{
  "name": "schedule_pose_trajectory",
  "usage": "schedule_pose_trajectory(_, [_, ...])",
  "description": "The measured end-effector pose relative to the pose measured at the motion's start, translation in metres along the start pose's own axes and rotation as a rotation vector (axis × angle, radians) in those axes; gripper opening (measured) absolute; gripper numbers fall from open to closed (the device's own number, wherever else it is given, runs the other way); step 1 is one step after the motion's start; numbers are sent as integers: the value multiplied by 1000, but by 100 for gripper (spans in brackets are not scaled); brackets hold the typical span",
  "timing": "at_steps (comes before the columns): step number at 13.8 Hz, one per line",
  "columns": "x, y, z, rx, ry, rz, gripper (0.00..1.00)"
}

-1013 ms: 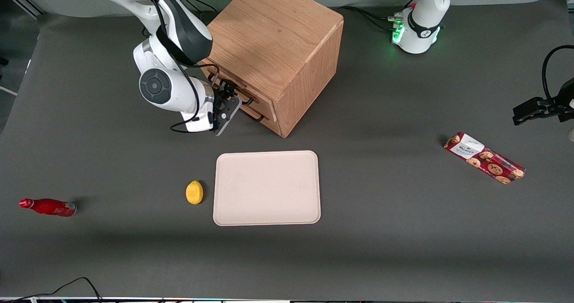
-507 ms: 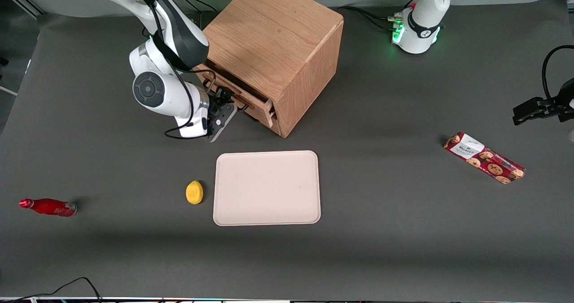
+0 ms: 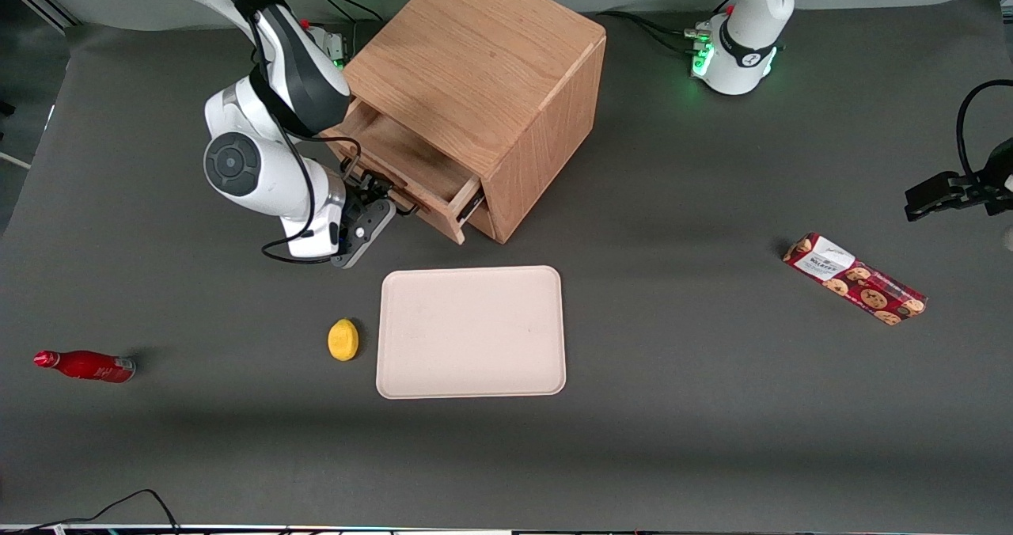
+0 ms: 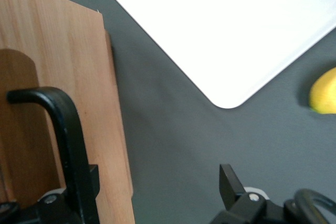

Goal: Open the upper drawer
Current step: 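Pull the handle with the right gripper, sliding the drawer out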

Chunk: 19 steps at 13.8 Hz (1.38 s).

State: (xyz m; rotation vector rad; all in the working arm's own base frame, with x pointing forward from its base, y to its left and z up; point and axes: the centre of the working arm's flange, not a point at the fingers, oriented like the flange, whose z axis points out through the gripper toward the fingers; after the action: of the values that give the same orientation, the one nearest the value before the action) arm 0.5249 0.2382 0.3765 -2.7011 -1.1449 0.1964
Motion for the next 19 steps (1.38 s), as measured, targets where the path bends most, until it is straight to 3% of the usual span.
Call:
schedule_pose_trajectory(6, [-1,18,-8,-45,10,4,100])
schedule_pose_trajectory(19, [-17,89,-23,-77,33,-7,100])
